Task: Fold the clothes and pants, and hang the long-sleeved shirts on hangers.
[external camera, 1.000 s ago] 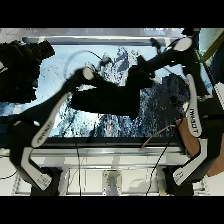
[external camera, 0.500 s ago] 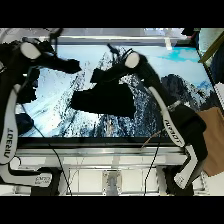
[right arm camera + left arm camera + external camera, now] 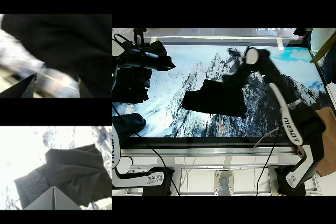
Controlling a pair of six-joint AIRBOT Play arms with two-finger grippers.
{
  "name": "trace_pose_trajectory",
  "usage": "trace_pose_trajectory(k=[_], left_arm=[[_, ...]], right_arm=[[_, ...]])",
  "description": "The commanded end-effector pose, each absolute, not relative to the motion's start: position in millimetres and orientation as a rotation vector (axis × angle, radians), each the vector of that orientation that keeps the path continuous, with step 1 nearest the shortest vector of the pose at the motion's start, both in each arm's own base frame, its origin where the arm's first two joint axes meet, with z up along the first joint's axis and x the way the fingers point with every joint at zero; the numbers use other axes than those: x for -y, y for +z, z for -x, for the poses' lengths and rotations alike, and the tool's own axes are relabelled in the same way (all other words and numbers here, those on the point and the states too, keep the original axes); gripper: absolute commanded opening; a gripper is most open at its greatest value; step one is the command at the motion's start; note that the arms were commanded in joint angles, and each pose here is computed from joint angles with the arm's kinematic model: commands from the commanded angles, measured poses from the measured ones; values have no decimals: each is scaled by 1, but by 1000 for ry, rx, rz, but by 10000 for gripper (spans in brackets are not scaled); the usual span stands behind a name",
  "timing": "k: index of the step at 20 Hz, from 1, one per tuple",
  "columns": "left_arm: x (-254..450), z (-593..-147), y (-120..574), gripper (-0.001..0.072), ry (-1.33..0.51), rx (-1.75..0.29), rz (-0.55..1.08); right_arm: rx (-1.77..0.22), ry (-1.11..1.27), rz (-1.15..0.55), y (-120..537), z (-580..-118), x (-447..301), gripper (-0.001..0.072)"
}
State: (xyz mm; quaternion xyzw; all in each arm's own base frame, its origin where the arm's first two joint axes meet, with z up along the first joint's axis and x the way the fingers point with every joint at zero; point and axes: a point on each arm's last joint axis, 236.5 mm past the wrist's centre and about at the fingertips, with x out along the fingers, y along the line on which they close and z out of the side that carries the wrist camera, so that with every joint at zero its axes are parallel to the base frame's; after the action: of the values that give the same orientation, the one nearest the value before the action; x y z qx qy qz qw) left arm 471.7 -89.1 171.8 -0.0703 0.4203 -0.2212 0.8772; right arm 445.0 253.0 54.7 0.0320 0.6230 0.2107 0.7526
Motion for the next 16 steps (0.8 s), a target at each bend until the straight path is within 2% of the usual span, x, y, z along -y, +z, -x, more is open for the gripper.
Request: trace_pose_trajectory(k=[1, 5, 6, 9, 13, 16], left_arm=[[85, -471, 172, 21, -457, -878, 148], [85, -471, 172, 21, -457, -878, 149], [85, -471, 172, 21, -457, -878, 149], [86, -471, 172, 21, -457, -878, 149], [86, -471, 172, 21, -458, -878, 149], [86, -471, 172, 21, -458, -879, 149]], right_arm=[[-1485, 268, -63, 29, -453, -144, 552], [-1497, 439, -581, -5, -479, -126, 553], [-1487, 461, -654, -15, -485, -120, 553], [-1525, 479, -688, -53, -487, -113, 553], [-1507, 593, -790, -78, -497, -157, 552], [-1525, 605, -773, -100, -495, -188, 552]])
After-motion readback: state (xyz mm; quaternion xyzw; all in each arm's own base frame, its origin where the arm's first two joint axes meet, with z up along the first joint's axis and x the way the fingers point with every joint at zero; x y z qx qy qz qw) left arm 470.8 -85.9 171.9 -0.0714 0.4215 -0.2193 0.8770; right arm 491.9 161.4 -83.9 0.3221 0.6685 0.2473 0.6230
